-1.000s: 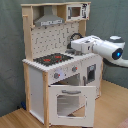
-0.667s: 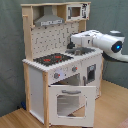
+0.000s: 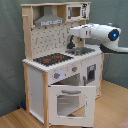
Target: Play with the kitchen
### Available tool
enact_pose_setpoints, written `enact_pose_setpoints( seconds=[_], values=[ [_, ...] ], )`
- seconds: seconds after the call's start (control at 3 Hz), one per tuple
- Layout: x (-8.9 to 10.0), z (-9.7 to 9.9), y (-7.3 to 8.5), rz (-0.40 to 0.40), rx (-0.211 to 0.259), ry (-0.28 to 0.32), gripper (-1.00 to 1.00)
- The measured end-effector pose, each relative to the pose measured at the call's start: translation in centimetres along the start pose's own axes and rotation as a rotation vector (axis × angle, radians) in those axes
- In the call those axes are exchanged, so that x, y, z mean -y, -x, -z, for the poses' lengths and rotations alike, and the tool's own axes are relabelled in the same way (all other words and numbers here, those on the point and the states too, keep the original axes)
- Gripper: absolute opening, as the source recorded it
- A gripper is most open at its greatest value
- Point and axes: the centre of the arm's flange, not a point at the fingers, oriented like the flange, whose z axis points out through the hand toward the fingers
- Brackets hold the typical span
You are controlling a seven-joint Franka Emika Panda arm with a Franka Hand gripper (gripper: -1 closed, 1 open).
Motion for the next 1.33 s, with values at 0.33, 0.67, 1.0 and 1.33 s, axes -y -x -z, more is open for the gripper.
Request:
enact_pose_setpoints(
  seconds=[0.33, 0.67, 1.0, 1.33],
  values=[
    [1.7, -3.7, 1.5, -0.004, -0.014, -0.034, 1.0],
    [2.5, -6.6, 2.0, -0.011, -0.024, -0.046, 1.0],
    [2.1, -8.9, 3.3, -0.022, -0.009, -0.053, 1.0],
    [3.2, -11.7, 4.8, -0.025, -0.011, -0.072, 1.0]
  ],
)
